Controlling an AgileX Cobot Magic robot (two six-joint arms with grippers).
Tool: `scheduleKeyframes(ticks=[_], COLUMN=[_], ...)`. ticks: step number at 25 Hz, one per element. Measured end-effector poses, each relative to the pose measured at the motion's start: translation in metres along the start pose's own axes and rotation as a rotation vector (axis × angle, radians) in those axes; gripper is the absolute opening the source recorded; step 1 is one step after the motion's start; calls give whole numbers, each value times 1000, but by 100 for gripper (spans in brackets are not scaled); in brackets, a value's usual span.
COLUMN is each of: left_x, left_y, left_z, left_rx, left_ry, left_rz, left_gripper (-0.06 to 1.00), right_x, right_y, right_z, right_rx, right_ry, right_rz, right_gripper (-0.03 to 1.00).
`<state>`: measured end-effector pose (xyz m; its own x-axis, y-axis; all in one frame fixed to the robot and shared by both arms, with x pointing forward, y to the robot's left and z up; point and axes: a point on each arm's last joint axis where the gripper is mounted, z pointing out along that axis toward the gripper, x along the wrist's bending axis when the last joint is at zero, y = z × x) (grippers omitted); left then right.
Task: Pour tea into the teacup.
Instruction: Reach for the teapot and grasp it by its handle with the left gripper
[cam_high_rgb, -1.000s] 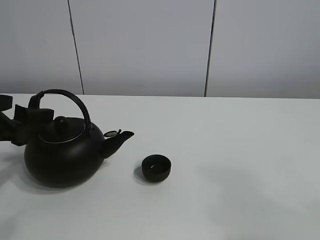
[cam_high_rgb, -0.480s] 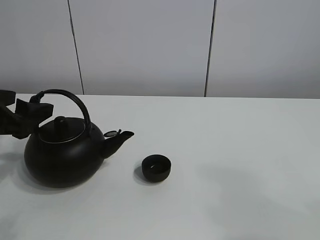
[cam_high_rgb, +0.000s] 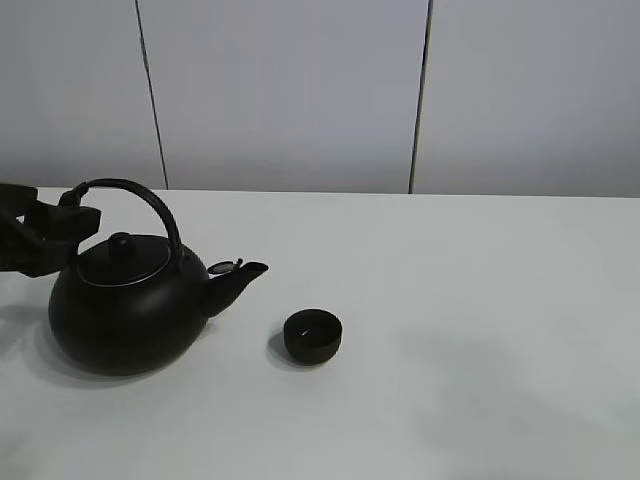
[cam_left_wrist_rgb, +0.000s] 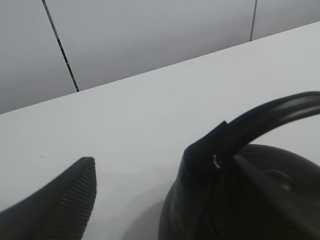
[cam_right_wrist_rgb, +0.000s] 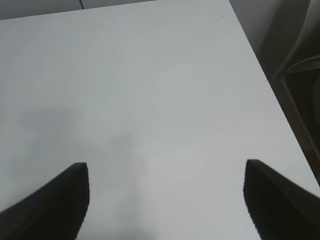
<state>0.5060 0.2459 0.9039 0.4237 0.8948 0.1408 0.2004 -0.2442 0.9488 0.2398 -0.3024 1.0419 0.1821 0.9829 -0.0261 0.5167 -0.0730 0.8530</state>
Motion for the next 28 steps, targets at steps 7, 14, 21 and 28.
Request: scheduleKeyframes(ticks=[7, 14, 21, 28], left_x=[0, -2, -4, -4], left_y=[0, 0, 0, 0], left_z=[0, 0, 0, 0], left_rx=[0, -1, 0, 1], left_ry=[-5, -21, -39, -39], left_rz=[3, 13, 38, 38], left_gripper=[44, 32, 13, 13], right_x=[0, 0, 0, 0], right_y=[0, 0, 0, 0], right_z=[0, 0, 0, 0], right_rx=[0, 0, 0, 1], right_ry=[0, 0, 0, 0], right_rz=[0, 0, 0, 0], right_gripper=[58, 58, 58, 58])
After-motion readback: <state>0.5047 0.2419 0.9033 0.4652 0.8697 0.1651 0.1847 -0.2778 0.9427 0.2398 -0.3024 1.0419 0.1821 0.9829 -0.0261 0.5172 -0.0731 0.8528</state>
